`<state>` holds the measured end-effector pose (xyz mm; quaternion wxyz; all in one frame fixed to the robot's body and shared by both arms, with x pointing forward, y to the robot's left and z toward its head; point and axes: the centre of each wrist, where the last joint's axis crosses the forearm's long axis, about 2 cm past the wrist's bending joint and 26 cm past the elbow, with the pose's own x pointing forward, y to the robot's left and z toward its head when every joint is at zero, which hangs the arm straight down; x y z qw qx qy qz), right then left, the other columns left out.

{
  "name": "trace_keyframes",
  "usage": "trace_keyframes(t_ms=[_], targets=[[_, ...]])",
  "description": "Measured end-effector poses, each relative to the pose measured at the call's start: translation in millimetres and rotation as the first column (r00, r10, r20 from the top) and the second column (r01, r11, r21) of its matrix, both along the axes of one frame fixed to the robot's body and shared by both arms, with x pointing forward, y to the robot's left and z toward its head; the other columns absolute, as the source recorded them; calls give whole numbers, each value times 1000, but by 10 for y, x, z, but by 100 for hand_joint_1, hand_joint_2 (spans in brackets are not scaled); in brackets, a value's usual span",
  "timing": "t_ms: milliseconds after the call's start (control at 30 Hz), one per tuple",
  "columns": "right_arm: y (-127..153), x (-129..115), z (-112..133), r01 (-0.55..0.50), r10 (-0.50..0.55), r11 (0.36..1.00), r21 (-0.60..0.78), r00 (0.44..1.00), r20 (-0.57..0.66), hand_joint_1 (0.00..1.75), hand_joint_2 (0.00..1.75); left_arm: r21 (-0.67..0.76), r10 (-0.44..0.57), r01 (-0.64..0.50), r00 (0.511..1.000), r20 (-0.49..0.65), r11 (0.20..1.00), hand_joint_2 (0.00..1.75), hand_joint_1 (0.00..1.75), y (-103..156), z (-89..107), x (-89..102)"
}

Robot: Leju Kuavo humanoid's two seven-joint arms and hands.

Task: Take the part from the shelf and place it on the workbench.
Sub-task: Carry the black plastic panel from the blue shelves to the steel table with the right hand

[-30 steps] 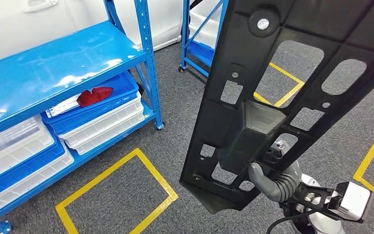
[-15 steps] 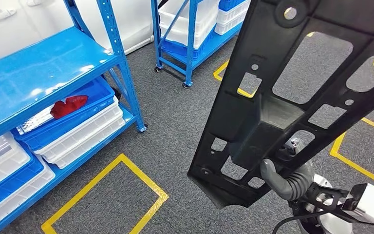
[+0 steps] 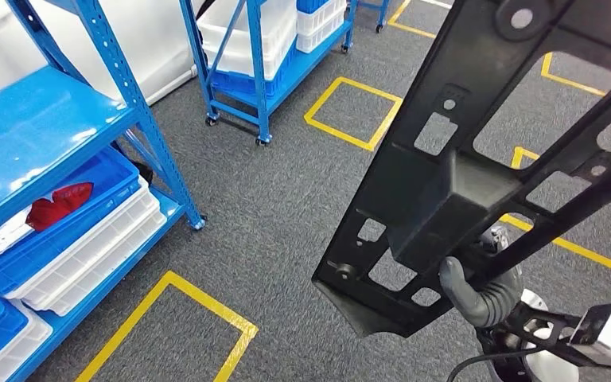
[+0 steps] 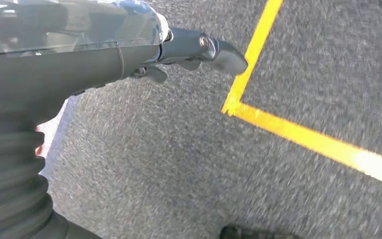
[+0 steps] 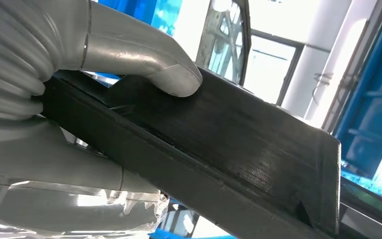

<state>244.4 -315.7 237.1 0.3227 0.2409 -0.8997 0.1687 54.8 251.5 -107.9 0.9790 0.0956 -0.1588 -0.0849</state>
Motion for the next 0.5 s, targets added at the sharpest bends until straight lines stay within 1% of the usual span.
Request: trace_keyframes(t_ms=[133,300,500], targets=[[-81,61,2,22,-22,999,23,1000,-15,171,175,3,0,0,1000,11,1000,175,0,21,1,19],[-188,122,-50,62,-59,997,38,996,-63,171,175,5,0,0,1000,11,1000,175,0,35,0,19],[-341,259,30,126,-123,991,39,989,-80,171,175,4,3,-3,1000,7,1000,175,0,29,1,26]])
